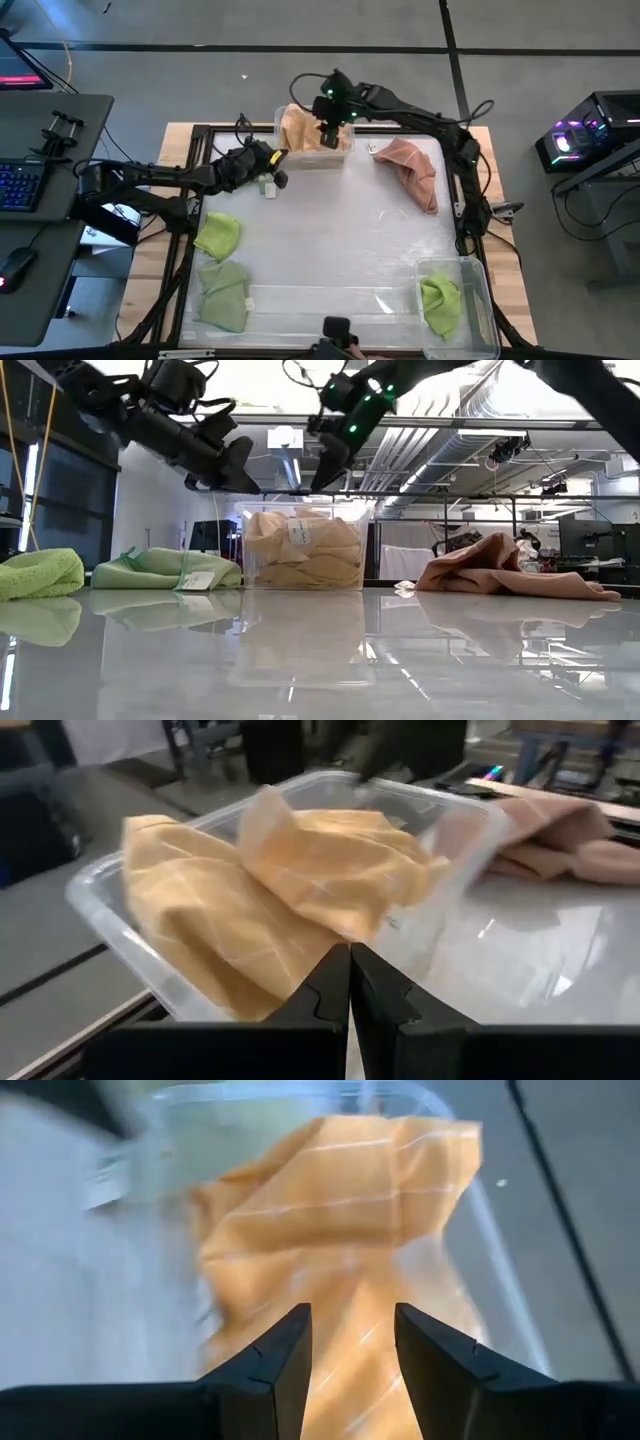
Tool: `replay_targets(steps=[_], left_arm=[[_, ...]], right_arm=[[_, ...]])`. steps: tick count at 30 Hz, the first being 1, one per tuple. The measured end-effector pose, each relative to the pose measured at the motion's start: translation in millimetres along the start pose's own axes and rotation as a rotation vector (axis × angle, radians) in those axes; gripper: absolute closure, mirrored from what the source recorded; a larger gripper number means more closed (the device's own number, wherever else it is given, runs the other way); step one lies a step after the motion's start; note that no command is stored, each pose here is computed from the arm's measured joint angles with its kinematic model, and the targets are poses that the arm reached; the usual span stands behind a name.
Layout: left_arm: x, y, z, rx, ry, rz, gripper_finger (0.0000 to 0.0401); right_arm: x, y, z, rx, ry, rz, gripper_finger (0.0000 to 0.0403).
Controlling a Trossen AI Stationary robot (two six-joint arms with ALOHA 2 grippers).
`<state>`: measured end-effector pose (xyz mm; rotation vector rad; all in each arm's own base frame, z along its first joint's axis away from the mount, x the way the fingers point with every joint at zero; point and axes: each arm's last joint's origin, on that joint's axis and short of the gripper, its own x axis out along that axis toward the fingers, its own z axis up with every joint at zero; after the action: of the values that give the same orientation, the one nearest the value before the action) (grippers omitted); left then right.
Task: Sort towels by color in basket
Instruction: Put the yellow patterned towel into the top transparent bin
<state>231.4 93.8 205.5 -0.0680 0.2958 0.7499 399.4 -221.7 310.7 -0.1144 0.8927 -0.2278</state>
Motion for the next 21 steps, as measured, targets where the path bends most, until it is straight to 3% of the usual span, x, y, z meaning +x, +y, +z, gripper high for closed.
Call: replay_targets(steps=[4, 9, 15, 21], left_arm=[[10, 16, 26, 0.009, 0.118, 0.078, 0.0401], [30, 50, 58, 0.046, 0.279, 0.147, 0.0401], [79, 74, 65, 0.106, 0.393, -0.009, 0.0401], [128, 71, 57, 0.218, 0.54, -0.041, 0.0401]], right_arm=[[-30, 12, -16, 0.022, 0.011, 0.041, 0.0263], [-49, 55, -55, 0.025, -0.016, 0.035, 0.0263], [-67, 114, -102, 0.02, -0.136, -0.017, 0.0263], [-67, 155, -139, 0.042, -0.29, 0.042, 0.0263]])
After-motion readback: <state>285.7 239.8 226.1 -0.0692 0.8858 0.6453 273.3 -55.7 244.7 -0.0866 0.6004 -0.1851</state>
